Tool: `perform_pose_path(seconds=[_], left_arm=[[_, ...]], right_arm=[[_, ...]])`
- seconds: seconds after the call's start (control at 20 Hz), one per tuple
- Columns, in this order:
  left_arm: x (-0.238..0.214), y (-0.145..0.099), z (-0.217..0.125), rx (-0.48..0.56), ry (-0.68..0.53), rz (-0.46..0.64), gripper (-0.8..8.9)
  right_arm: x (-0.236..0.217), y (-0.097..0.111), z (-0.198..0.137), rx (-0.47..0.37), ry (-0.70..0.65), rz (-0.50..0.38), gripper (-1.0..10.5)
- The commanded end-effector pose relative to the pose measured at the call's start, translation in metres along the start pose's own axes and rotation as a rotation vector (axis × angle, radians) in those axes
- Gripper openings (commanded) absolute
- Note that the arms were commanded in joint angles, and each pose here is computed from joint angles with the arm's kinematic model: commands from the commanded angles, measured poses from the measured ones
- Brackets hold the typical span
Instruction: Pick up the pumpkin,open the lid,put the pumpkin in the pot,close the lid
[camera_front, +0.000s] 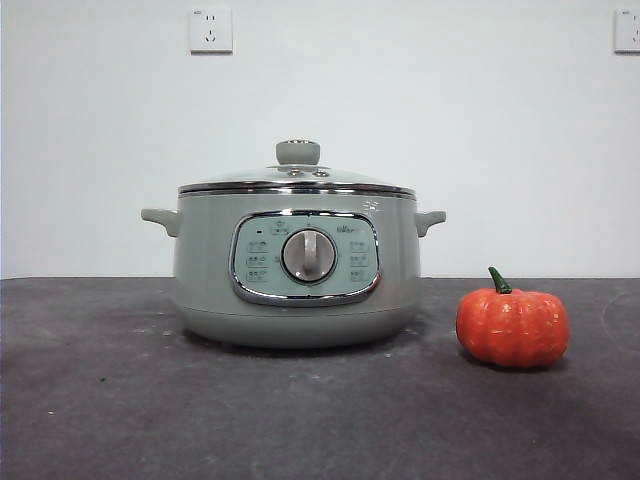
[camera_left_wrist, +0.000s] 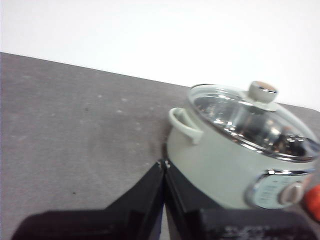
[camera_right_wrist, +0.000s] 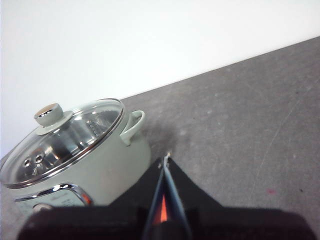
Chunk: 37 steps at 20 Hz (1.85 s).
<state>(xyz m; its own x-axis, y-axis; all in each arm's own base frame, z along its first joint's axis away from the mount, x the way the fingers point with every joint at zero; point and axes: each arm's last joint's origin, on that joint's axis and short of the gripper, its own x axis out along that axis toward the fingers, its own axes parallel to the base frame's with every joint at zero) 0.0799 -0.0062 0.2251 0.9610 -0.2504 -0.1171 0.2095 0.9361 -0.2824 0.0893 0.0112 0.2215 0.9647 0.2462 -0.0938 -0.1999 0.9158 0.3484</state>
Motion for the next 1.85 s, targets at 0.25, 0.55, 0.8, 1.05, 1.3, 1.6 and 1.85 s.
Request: perform_pose_path(seconds=[0.25,0.55,0.8,1.05,1.3,1.6,1.85], left_arm=[[0.001,-0.015,0.041,0.066,0.131,-0.133,-0.08],[0.004,-0.025,0.07,0.14,0.26,-0.263,-0.08],[0.002,-0.032,0.087,0.175,0.34,-0.334,-0.08],[-0.004,-0.038,0.096,0.183,0.392,-0.387,-0.08],[-0.008,-0.04,0.102,0.192,0.384,-0.381,0.76],[-0.007,-0.04,0.102,0.184,0.386,-0.38,7.54],[-0.007,-0.04,0.102,0.184,0.386,-0.38,7.54]], right_arm=[[-0.002,0.021,0.049,-0.088,0.178,0.059,-0.1],[0.002,0.039,0.09,-0.182,0.382,0.162,-0.1],[0.006,0.05,0.117,-0.221,0.524,0.239,-0.1],[0.008,0.055,0.126,-0.233,0.635,0.279,-0.1],[0.009,0.056,0.126,-0.233,0.644,0.287,0.4],[0.009,0.056,0.127,-0.202,0.642,0.278,7.6],[0.011,0.056,0.127,-0.199,0.646,0.273,7.6]])
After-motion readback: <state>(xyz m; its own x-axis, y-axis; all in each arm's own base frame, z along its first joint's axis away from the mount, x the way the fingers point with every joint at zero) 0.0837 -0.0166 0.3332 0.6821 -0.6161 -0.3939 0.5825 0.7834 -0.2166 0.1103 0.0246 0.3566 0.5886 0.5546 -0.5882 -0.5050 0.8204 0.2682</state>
